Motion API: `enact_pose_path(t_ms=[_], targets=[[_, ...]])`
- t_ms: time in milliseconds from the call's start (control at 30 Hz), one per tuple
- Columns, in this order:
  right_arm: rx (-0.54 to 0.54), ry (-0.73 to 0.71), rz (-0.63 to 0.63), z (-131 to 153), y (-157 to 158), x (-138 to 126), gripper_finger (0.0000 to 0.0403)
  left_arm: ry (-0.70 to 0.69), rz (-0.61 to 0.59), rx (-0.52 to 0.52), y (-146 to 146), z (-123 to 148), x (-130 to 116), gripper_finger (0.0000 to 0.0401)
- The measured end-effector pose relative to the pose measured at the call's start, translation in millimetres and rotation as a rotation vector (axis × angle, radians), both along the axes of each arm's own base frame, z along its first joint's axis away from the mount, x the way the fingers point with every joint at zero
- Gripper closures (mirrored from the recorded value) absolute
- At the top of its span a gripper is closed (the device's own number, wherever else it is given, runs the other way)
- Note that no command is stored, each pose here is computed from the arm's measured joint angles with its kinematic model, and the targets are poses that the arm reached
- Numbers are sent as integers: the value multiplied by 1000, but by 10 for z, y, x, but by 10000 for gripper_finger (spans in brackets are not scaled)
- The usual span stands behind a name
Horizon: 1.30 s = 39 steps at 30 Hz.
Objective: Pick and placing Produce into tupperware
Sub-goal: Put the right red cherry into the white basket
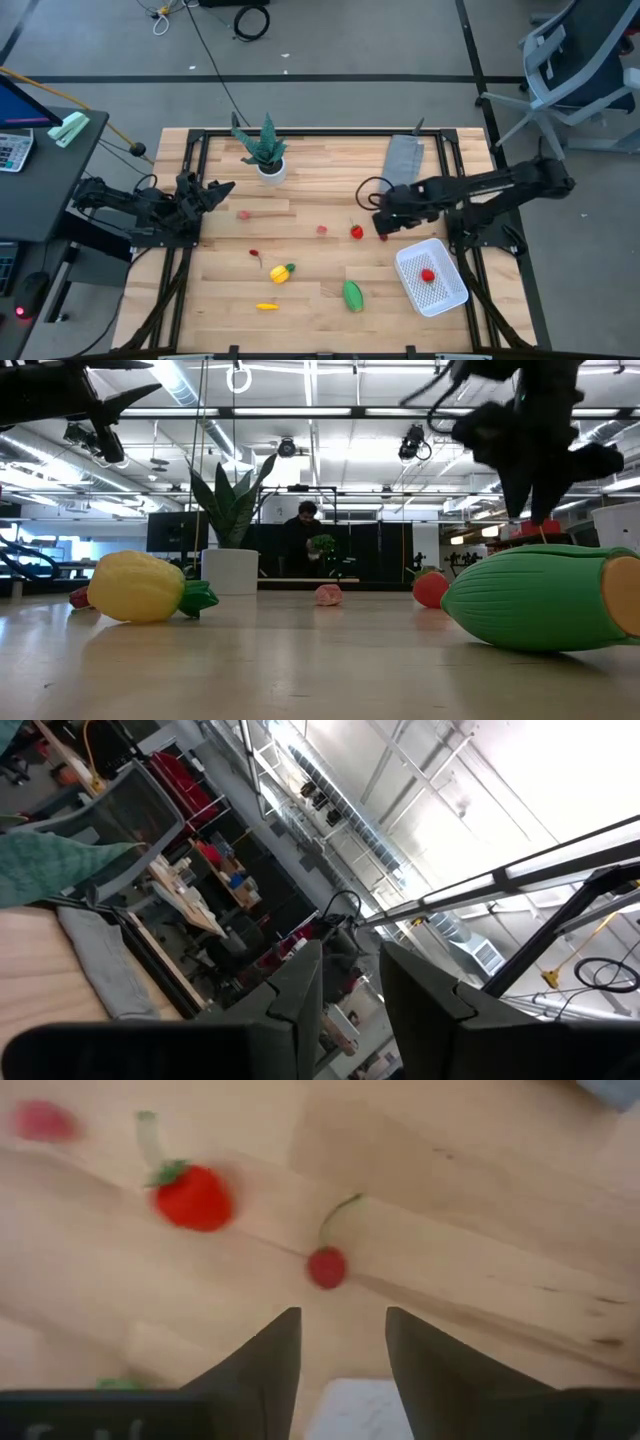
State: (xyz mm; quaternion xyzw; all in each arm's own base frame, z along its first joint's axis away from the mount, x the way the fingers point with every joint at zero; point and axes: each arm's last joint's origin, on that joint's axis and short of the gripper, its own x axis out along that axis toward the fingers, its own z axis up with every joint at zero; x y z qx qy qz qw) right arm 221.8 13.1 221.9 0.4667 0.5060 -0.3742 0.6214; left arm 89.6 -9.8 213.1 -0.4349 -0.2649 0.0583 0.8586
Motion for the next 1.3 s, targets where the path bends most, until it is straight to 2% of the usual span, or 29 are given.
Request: enact_pose_path(t_ms=[100, 267, 400, 633, 1100, 1300], targets=[[16, 11, 3, -118, -74, 68, 237, 1, 1, 1, 0, -1, 0, 291], [44, -79, 38, -249, -126, 228, 228, 10, 7, 16, 0, -3, 2, 291], [35, -35, 83, -370, -125, 279, 227, 13, 11, 23, 0, -3, 2, 291], [38, 34, 85, -534, -126, 333, 226, 14, 12, 26, -1, -4, 2, 291], [13, 59, 79, -600, -132, 354, 232, 15, 12, 26, -1, -4, 3, 291], [26, 70, 76, -709, -127, 413, 233, 16, 11, 27, -1, -5, 3, 291]])
